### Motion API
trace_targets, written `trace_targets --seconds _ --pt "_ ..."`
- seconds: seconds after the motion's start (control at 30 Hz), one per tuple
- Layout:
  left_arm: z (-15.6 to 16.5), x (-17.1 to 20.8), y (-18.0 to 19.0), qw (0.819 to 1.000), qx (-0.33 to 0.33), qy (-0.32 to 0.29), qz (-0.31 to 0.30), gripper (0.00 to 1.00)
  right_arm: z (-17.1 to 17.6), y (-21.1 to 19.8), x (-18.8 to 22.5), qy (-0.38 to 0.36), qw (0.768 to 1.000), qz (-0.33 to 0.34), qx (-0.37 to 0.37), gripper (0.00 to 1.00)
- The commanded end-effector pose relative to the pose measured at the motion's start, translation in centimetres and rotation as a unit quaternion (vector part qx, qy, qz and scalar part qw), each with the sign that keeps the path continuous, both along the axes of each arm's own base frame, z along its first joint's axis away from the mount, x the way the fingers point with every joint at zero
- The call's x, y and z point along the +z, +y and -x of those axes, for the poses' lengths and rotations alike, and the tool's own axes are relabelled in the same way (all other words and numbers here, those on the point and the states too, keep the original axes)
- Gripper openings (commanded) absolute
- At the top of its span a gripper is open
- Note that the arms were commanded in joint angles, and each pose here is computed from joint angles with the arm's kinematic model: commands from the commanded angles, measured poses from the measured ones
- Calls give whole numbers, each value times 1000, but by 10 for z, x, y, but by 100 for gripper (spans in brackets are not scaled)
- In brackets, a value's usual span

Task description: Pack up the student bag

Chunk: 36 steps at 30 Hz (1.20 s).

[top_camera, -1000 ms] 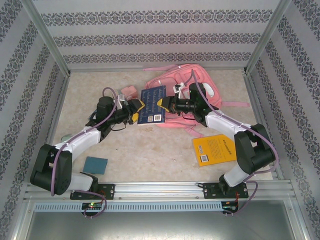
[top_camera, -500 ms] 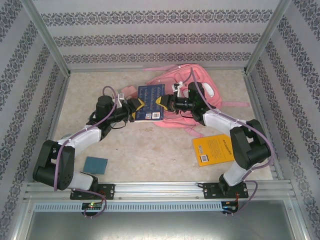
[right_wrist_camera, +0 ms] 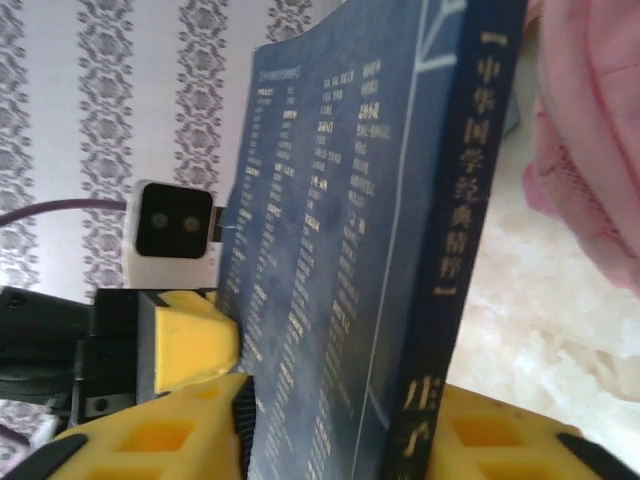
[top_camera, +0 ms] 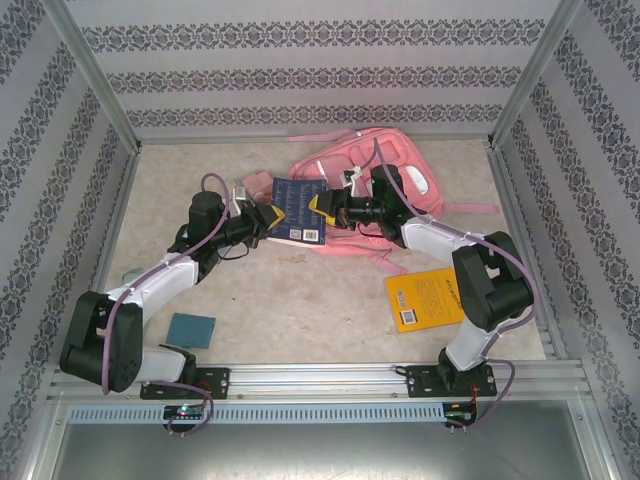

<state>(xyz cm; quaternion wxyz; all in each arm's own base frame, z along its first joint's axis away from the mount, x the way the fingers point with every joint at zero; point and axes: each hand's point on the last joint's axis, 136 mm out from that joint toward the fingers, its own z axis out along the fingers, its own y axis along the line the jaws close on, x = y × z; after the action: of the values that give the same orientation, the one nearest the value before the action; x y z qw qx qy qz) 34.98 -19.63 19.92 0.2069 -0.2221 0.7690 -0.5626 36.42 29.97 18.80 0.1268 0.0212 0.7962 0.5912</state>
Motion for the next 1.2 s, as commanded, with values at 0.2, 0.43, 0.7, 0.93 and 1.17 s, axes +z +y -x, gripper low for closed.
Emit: trace_targets --seconds 0.2,0.43,0.7,0.93,1.17 --pt "3 11 42 993 62 -34 -96 0 -22 -59 -49 -46 955 290 -51 45" --pt "9 8 62 986 94 -35 -137 0 -41 -53 -61 -103 896 432 -17 43" --pt "15 6 67 984 96 -29 -146 0 -71 -26 -79 -133 861 490 8 43" --pt "21 4 67 985 93 -24 -144 0 -91 -23 -101 -138 825 548 16 44" --pt "25 4 68 985 93 -26 -144 0 -100 -33 -116 -143 794 591 20 31"
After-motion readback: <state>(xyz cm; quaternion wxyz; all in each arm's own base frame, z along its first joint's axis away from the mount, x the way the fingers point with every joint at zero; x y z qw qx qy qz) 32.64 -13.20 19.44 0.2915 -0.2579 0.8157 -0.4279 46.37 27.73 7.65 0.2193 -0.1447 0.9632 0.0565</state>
